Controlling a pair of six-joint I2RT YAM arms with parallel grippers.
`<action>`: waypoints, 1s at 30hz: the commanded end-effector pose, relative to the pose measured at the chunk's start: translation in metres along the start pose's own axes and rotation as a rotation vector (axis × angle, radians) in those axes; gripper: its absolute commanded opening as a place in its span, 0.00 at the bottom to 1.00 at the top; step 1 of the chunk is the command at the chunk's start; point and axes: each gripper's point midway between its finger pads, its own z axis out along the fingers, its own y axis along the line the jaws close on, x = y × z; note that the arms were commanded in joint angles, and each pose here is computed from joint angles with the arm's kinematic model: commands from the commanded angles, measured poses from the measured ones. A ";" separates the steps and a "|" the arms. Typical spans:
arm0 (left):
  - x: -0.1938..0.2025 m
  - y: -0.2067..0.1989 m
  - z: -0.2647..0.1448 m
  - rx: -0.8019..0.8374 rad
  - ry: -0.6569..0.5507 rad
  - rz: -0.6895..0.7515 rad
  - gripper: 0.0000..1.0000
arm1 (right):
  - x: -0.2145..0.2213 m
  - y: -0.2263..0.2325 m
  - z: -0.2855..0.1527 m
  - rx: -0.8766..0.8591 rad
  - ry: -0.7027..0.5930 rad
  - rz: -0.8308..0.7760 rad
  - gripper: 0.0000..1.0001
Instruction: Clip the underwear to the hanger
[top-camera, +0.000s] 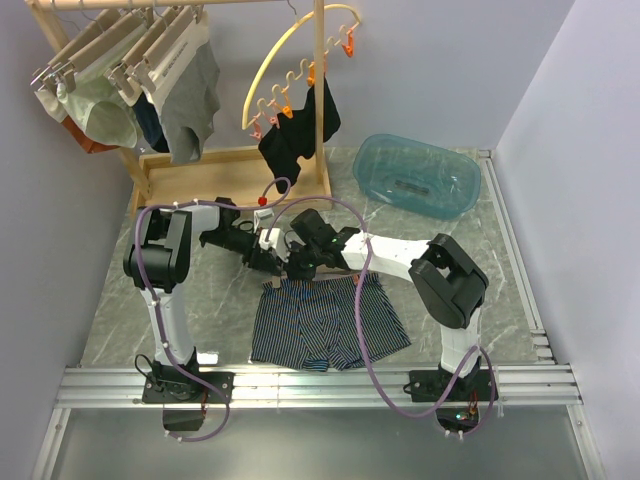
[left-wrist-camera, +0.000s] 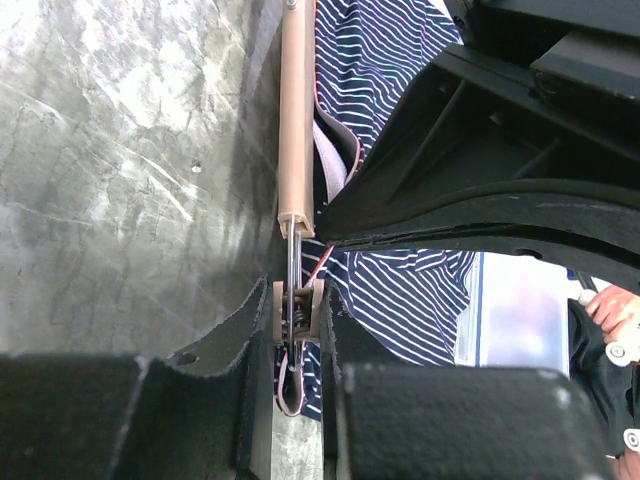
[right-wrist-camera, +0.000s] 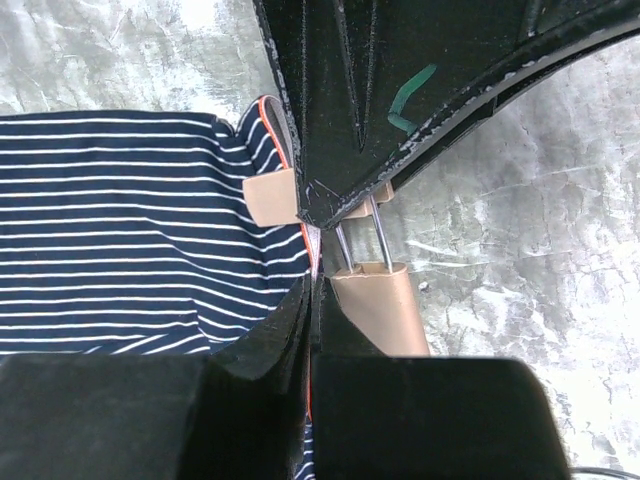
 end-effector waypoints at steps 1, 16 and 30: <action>-0.007 -0.004 -0.006 -0.032 0.003 0.071 0.13 | -0.028 -0.009 -0.011 0.020 -0.079 -0.015 0.00; -0.020 0.005 -0.018 -0.119 -0.010 0.095 0.50 | -0.031 -0.006 -0.010 -0.011 -0.069 -0.014 0.00; -0.057 0.003 -0.064 -0.424 -0.068 0.215 0.67 | -0.071 -0.015 -0.087 0.084 -0.207 0.108 0.43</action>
